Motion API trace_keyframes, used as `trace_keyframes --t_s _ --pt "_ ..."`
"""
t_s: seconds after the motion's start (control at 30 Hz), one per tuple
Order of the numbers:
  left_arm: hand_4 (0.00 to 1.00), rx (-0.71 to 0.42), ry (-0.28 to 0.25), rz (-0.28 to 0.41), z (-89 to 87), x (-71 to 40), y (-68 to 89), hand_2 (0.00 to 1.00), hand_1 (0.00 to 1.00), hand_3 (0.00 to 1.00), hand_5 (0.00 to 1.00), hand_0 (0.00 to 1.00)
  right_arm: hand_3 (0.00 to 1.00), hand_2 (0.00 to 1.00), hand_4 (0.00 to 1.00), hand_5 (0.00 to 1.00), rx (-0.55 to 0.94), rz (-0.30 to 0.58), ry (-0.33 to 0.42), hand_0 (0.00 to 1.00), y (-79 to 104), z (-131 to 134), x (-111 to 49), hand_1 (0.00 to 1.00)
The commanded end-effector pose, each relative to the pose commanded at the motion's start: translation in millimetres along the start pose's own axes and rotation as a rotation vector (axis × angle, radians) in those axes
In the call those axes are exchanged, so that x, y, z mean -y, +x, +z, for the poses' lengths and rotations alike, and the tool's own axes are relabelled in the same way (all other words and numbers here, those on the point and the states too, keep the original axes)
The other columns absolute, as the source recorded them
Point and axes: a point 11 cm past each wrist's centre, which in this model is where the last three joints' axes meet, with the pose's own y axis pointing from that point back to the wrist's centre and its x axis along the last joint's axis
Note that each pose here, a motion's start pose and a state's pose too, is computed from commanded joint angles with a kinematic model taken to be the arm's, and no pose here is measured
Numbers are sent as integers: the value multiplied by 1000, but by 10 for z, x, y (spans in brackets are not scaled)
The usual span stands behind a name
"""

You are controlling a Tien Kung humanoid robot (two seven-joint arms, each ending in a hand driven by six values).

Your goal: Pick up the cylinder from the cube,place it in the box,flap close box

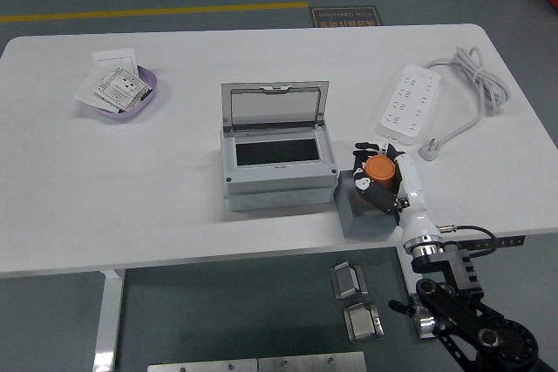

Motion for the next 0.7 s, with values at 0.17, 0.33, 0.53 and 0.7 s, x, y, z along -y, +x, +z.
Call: trace_keyframes --t_s 0.17,0.33,0.53,0.7 --pt "672 1 -1 -1 1 0 -8 503 637 611 298 640 309 336 2 2 -3 9 6 424 11 -19 16 288" --pt "672 2 -3 -2 6 0 -10 503 637 610 295 639 273 275 2 2 -7 18 19 406 25 -55 39 225" --pt "673 3 -5 -1 12 -1 -9 503 637 611 294 639 267 263 2 2 -19 31 42 398 43 -118 85 213" --pt "673 4 -3 0 7 -1 -5 503 637 611 294 639 266 257 2 2 -31 41 63 403 62 -178 137 210"
